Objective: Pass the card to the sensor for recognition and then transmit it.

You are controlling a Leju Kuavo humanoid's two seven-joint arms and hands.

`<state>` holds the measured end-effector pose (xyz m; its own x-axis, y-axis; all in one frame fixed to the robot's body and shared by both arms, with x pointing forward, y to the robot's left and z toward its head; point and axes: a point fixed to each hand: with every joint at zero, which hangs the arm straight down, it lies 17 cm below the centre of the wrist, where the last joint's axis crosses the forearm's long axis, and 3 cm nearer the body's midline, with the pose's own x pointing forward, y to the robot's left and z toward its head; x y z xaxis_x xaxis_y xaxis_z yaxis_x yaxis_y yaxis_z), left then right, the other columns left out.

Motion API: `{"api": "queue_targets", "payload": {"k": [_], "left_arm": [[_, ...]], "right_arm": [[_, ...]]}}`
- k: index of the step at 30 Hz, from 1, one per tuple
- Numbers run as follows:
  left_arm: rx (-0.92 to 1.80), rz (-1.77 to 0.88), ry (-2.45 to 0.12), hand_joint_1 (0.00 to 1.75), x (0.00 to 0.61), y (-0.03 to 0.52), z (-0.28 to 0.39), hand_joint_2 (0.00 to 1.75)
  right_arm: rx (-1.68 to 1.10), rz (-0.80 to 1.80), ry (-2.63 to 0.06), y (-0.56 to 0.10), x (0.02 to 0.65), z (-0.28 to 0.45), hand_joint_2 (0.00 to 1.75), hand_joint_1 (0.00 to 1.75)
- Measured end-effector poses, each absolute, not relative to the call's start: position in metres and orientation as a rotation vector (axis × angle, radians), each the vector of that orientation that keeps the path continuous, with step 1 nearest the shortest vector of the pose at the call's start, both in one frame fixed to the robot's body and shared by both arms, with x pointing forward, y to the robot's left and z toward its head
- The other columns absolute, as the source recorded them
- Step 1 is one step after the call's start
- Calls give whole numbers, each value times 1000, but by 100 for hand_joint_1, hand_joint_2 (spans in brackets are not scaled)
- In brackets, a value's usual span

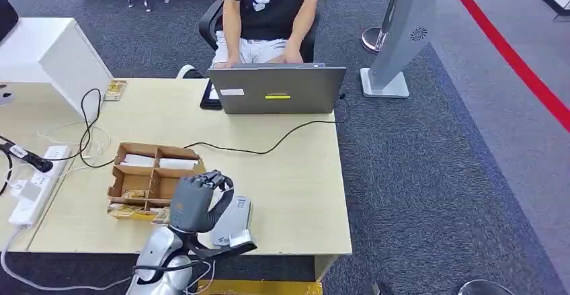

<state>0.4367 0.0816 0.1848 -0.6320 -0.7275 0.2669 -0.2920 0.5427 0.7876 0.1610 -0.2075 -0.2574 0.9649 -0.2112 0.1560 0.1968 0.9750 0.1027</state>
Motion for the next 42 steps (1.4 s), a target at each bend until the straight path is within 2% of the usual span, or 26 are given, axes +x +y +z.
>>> {"api": "queue_targets", "payload": {"k": [5, 10, 14, 42], "left_arm": [[999, -938, -2220, 175, 486, 111, 241, 175], [1231, -974, -2108, 175, 540, 157, 267, 175], [1308, -961, -2050, 175, 569, 192, 282, 175], [1315, -1011, -2008, 175, 583, 197, 280, 175]], "right_arm": [[99, -159, -164, -197, 175, -252, 175, 0], [113, -92, -159, -184, 181, -247, 175, 0], [118, -70, -165, -179, 187, -244, 175, 0], [124, -56, -172, -174, 193, -242, 175, 0]]}}
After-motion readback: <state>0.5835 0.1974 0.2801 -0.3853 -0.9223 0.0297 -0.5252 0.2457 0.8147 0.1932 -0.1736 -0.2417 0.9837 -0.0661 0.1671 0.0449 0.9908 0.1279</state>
